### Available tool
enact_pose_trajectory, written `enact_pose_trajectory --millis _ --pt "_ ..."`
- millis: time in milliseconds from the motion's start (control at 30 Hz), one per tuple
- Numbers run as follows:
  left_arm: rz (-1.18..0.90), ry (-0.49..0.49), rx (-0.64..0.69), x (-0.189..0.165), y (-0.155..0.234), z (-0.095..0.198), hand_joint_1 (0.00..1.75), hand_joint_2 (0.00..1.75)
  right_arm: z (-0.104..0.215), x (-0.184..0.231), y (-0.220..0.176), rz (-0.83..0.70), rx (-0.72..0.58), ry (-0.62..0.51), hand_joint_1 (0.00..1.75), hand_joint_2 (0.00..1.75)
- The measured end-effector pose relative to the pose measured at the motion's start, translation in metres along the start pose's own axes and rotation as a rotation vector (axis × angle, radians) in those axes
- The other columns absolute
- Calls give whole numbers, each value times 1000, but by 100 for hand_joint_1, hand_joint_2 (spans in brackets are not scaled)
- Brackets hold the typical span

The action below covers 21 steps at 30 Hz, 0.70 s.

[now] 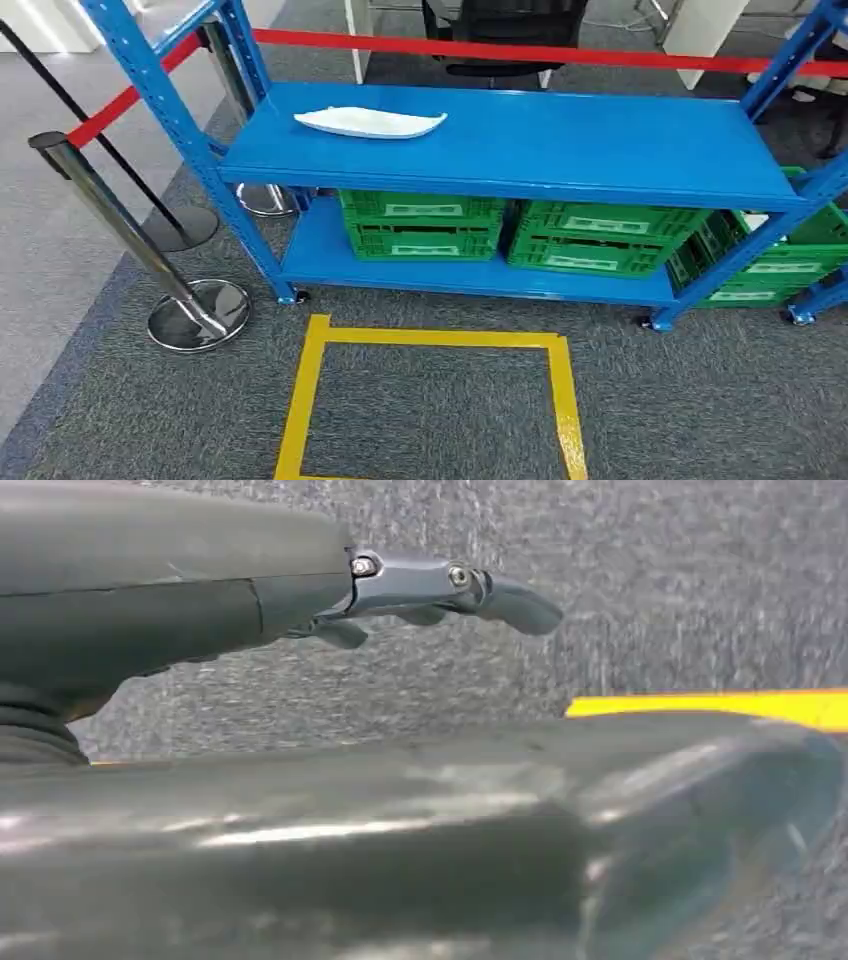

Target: Take the parts from the cabinet and place them on the table.

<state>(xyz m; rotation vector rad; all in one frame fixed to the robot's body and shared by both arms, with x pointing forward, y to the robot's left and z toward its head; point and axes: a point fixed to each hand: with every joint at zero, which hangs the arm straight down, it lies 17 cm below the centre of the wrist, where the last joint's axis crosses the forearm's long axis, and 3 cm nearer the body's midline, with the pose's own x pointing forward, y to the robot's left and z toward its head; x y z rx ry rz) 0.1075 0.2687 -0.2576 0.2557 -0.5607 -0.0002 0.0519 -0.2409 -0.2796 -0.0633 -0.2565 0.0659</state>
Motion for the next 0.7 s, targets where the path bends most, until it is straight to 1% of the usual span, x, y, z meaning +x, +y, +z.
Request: enact_pose_trajectory --millis 533,700 --pt "0 -5 -6 0 -1 0 0 0 0 -6 -4 20 -11 10 0 0" --pt "-3 7 -7 -6 -1 3 0 0 1 -9 -4 23 -12 15 0 0"
